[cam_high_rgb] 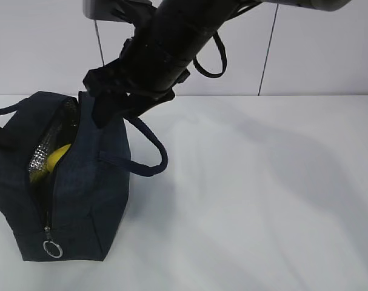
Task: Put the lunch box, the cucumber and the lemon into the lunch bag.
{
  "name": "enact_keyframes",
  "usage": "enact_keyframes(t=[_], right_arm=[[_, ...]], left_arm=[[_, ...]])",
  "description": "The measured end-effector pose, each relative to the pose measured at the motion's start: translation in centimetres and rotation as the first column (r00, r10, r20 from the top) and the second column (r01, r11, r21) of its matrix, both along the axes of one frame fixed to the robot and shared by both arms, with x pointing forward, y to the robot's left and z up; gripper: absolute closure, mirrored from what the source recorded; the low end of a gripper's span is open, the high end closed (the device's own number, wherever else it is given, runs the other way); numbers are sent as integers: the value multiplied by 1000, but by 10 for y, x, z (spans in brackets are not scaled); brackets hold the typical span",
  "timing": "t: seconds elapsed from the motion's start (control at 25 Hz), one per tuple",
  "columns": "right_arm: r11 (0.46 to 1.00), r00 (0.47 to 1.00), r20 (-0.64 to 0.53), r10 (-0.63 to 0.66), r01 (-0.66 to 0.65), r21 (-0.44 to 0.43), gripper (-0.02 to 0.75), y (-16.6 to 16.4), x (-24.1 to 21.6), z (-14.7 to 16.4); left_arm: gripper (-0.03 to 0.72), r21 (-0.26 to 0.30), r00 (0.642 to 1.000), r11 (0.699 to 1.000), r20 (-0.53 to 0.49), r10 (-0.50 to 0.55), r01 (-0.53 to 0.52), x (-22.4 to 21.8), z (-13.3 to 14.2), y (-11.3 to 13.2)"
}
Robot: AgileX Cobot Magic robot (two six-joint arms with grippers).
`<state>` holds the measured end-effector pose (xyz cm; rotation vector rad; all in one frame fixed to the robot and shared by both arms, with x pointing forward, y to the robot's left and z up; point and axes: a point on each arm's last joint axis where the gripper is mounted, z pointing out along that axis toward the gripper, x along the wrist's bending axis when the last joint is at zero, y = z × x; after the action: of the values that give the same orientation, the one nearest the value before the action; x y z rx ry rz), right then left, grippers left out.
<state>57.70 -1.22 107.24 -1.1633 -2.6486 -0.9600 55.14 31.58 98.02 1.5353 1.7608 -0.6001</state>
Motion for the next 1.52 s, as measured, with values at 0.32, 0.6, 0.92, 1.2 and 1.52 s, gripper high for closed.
enact_keyframes(t=[0.32,0.6,0.92,1.2,1.52], right_arm=[[998,994,-92,-52,54,14,295,9,7,-23],[994,991,-113,-78,86,61,295,13,9,-23],[992,979,-169,-109,119,50,295,18,15,-45],[989,979,-160,-124,136,65,381,19,17,-45],[989,981,-150,-125,135,57,664,18,18,-45]], left_arm=[[439,-9,998,999,33,-49,50,-1,10,-21],[451,-45,998,998,42,-41,43,1,12,-29],[454,-51,998,998,44,-35,37,2,13,-29],[594,-51,998,998,44,-35,37,2,13,-29],[691,-50,998,998,44,-34,36,2,13,-29]])
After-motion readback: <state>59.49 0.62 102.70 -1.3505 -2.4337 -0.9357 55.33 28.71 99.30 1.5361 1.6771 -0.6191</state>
